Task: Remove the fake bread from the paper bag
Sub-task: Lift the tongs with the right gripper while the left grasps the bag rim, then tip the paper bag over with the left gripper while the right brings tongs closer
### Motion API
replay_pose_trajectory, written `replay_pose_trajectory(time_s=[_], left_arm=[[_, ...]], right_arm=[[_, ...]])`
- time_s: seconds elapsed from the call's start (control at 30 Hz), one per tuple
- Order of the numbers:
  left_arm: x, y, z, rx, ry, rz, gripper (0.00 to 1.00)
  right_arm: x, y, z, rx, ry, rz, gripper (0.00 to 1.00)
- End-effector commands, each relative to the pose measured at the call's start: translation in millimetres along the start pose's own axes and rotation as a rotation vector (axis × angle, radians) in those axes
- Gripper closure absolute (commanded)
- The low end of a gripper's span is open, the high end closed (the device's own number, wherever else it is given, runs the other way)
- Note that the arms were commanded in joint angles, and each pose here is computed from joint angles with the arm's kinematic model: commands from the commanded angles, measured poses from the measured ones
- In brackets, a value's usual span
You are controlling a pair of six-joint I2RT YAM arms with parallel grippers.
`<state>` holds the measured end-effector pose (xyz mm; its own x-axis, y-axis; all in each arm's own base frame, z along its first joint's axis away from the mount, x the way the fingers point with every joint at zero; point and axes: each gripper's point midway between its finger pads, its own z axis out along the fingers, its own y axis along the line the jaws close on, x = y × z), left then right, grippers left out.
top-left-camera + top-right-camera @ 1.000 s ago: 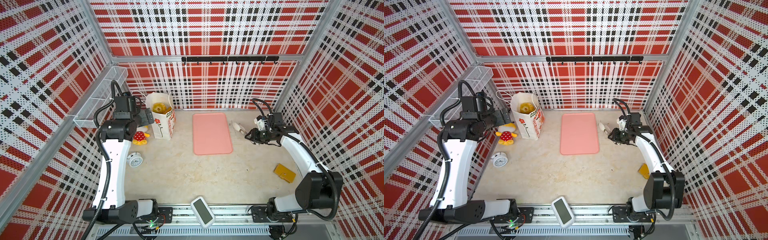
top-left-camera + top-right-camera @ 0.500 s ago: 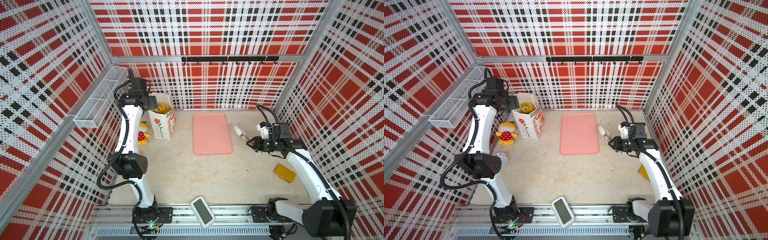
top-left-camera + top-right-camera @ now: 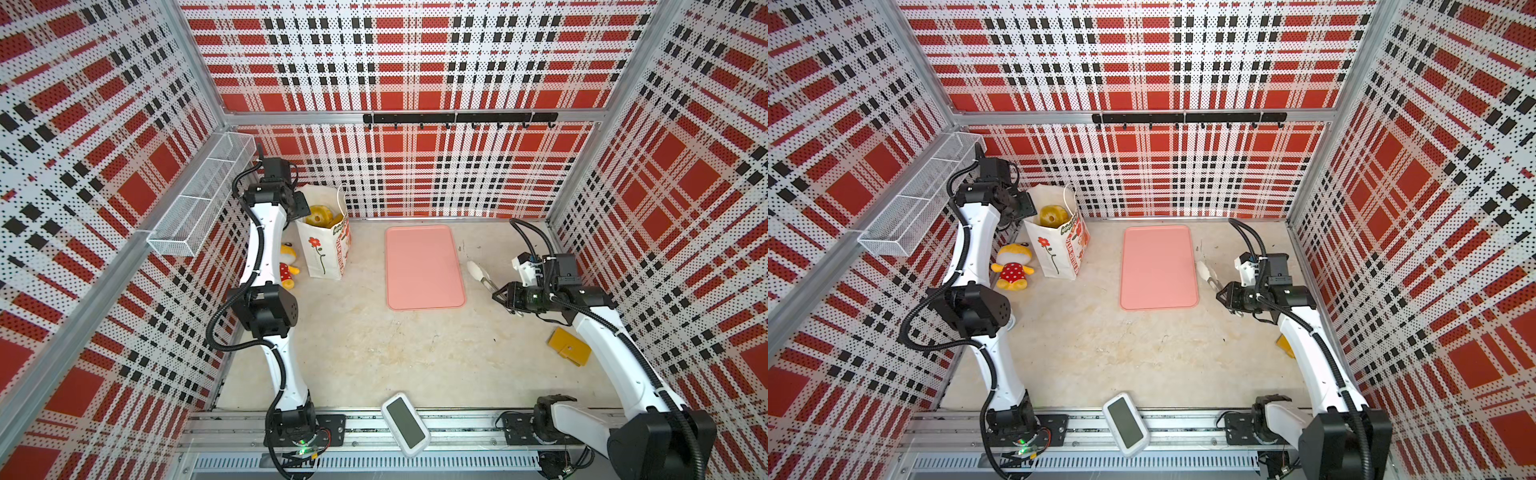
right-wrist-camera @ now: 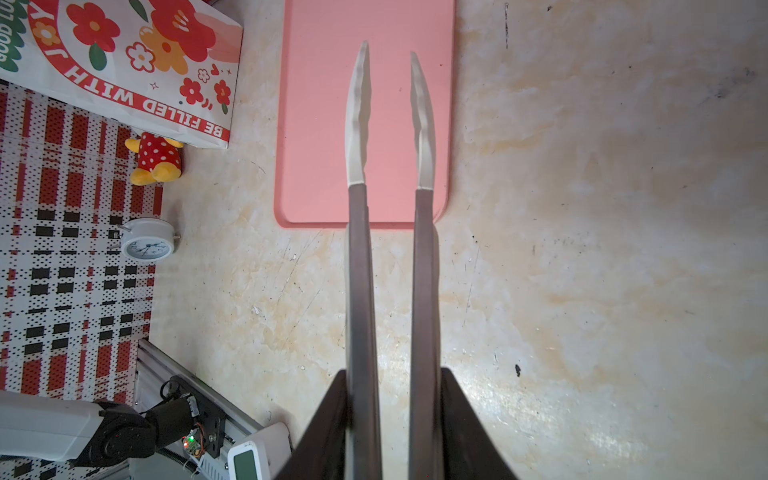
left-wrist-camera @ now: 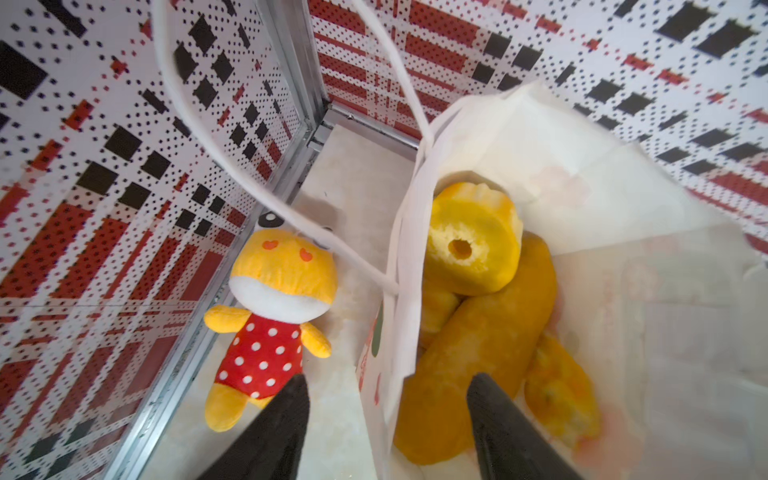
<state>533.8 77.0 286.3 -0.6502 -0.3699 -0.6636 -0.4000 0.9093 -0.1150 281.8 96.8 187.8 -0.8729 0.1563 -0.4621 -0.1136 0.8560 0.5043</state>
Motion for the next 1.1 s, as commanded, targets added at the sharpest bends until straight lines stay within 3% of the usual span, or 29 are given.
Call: replay_pose_trajectory(time_s=[0.0,0.23,0.6,0.77,0.9,1.07], left_arm=[[-7.0,-6.4,15.9,0.049,-0.006,-0.063,0.40],[-10.1,-24.0,30.8,0.126,-0.003,-0.125,0.44],[-12.5,-30.5,29.8,0.142,-0.019,-0.103,0.80],[-10.9,-32.9,20.5,0.127,-0.031,-0.048,1.00],[-11.2,-45.7,12.5,0.100,-0.084,0.049,1.00],[-22.8,-70.6,-18.8,0.050,-0.267,0.265,1.00]], right_arm=[[0.8,2.5,-3.9,-0.001,-0.027,0.000,0.69],[5.0,4.1,-7.8,0.022,-0.030,0.011,0.69],[12.3,5.0,-7.3,0.042,-0.009,0.011,0.70],[13.8,8.9,-7.7,0.029,-0.003,0.012,0.69],[22.0,17.1,-4.3,-0.013,0.031,0.014,0.68],[33.4,21.5,-4.1,-0.016,0.036,0.014,0.71]])
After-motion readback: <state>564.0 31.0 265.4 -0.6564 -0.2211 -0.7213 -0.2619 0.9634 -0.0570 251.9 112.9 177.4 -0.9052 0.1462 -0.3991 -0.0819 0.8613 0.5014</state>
